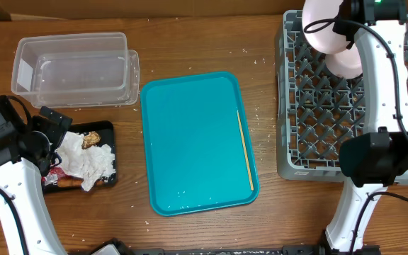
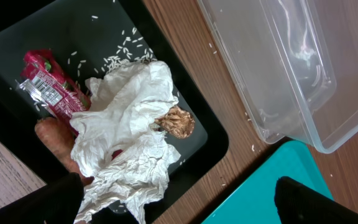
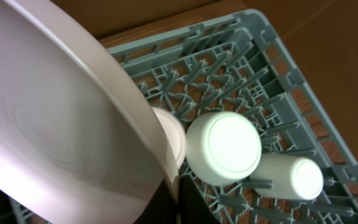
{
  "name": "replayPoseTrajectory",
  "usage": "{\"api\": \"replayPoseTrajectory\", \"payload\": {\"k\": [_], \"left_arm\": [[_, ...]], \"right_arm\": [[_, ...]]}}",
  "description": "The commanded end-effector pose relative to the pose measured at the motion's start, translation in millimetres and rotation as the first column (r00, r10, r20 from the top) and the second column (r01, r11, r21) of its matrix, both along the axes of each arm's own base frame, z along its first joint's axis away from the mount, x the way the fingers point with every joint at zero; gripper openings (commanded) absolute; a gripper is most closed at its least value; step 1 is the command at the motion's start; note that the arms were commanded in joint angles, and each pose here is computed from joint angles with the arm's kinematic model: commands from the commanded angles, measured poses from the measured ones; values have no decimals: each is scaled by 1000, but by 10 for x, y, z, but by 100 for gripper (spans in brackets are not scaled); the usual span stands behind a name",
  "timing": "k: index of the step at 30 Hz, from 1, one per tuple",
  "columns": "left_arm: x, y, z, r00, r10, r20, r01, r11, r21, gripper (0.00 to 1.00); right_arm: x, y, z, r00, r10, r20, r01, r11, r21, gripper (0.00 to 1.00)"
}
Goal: Sort waste into correct bins and load items into the dishwasher
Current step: 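Lift the white plate and carry it to the rack's back, then stand the white plate upright in the rack and release it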
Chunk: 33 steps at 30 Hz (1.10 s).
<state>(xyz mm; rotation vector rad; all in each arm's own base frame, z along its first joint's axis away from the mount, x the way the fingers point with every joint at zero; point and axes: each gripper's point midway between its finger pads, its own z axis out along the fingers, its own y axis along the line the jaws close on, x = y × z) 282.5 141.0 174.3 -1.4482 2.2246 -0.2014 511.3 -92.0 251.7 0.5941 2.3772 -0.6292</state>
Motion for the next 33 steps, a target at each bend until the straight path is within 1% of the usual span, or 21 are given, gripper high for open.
{"api": "replayPoseTrajectory", "payload": {"k": [1,3,12,21,23,26,31,33], "left_arm": [[26,19,61,1000,10,16,-10,1000,3,100],[26,19,61,1000,10,16,-10,1000,3,100],[26,19,61,1000,10,16,-10,1000,3,100],[26,19,60,1000,9,15,-10,1000,3,100],[26,19,60,1000,9,15,-10,1000,3,100],[26,19,61,1000,9,16,-10,1000,3,100],[26,19,61,1000,9,16,-10,1000,3,100],[26,19,61,1000,9,16,-10,1000,3,100]], "right_arm": [[-53,-194,76,997,-80,19,82,988,-127,4],[-52,-222,25,996,-91,14,92,985,-145,4],[-76,-205,-306,995,-88,-51,80,985,-150,4],[-49,-7,-333,997,-49,-59,40,989,-144,4],[-40,96,-339,997,-28,-65,18,989,-144,5],[-48,210,-352,997,-5,-80,-7,989,-146,9],[-55,350,-365,995,23,-94,-37,989,-146,10],[-63,402,-370,994,34,-101,-48,988,-146,16]]}}
